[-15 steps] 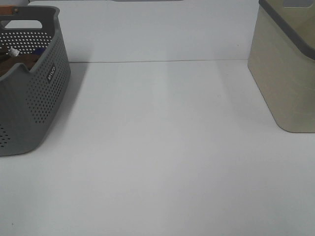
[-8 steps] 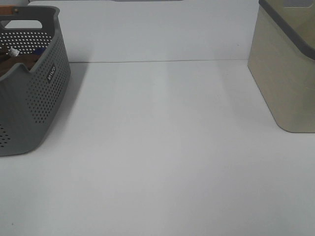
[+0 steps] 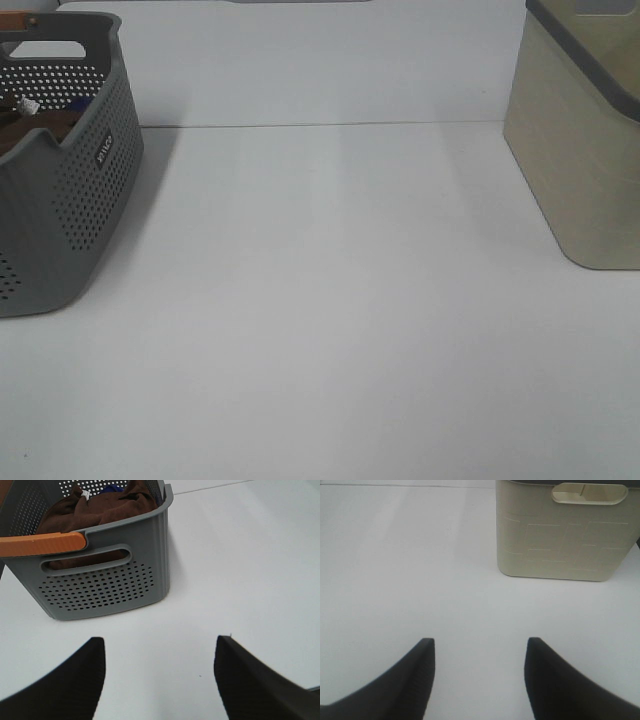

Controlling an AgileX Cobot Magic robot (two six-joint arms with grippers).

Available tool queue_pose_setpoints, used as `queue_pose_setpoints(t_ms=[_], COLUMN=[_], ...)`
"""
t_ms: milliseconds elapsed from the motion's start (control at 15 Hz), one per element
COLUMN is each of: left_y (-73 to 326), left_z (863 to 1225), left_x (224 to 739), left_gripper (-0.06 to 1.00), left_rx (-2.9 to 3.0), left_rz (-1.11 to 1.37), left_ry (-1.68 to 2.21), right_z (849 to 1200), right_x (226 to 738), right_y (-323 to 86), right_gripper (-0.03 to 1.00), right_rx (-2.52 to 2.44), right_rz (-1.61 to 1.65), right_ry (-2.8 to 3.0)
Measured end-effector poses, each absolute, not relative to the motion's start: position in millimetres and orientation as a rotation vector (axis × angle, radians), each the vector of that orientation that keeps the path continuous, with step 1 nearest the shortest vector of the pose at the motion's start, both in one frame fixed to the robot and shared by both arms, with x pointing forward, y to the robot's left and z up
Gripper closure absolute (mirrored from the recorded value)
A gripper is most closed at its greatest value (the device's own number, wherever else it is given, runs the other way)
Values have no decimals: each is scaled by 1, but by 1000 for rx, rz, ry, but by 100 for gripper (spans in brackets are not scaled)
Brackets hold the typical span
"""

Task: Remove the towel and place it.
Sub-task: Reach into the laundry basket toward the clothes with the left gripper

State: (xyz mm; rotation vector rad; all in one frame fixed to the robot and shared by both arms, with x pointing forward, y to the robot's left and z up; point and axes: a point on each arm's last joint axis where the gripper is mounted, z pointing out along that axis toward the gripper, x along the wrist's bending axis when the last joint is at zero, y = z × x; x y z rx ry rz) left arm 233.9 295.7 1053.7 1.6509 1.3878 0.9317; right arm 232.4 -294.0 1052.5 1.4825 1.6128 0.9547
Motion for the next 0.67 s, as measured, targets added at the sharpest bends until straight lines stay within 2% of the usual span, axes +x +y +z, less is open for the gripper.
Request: queue_pose_setpoints(t_ms=[667], left_y=[296], left_z=[1054], left_x=[234], left_gripper=[34], left_rx=[1651], left_rz=[932], left_ry=[1388], right_z=[1052], right_x=[232], right_y=[-294], right_gripper=[44], right_rx=[1483], right_rz=[955], right_ry=[1613])
